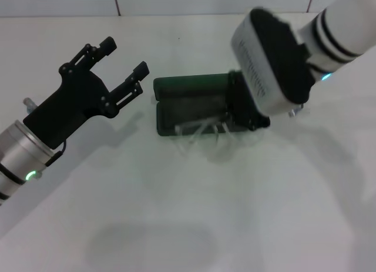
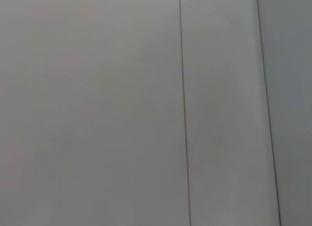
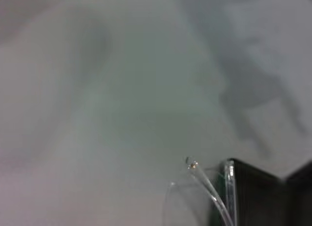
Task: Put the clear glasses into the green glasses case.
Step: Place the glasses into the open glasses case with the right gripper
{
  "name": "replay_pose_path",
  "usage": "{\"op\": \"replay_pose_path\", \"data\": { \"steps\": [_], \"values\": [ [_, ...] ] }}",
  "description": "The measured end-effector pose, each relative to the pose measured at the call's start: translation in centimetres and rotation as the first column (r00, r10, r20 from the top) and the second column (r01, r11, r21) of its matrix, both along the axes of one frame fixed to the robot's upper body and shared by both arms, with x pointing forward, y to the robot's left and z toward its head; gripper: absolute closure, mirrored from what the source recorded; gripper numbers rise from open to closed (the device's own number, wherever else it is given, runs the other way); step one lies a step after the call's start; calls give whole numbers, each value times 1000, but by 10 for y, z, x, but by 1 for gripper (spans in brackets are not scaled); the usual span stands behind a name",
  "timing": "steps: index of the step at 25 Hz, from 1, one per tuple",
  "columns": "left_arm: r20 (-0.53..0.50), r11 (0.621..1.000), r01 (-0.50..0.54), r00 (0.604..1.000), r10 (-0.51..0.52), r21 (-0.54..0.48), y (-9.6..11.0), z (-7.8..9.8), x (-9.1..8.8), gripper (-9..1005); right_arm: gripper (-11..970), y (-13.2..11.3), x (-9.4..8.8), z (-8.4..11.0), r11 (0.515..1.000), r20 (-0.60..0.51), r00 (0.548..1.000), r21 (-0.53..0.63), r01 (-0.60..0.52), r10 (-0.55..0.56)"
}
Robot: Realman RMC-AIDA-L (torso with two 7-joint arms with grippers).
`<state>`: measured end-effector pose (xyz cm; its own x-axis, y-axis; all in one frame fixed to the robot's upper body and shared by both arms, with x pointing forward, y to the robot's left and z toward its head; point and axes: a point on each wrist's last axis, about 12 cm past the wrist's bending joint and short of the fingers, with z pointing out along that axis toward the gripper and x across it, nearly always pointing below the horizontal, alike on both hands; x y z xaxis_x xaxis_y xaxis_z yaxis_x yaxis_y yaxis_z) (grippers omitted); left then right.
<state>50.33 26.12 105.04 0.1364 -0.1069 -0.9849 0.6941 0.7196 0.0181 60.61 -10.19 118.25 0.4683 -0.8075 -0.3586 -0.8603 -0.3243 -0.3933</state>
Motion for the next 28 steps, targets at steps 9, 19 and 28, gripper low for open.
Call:
{"op": "replay_pose_path", "data": {
  "steps": [9, 19, 28],
  "values": [
    [3, 1000, -1, 1000, 1, -5, 2, 0, -2, 229, 917, -1, 4, -1, 992, 173, 979, 82, 91, -104],
    [0, 1000, 1, 1000, -1, -4, 1, 0, -2, 229, 871, 7, -2, -29, 992, 245, 963, 81, 98, -115],
    [-2, 1000, 3, 1000, -3, -6, 0, 0, -1, 229, 664, 8, -6, -26, 990, 239, 963, 101, 99, -120]
  ]
}}
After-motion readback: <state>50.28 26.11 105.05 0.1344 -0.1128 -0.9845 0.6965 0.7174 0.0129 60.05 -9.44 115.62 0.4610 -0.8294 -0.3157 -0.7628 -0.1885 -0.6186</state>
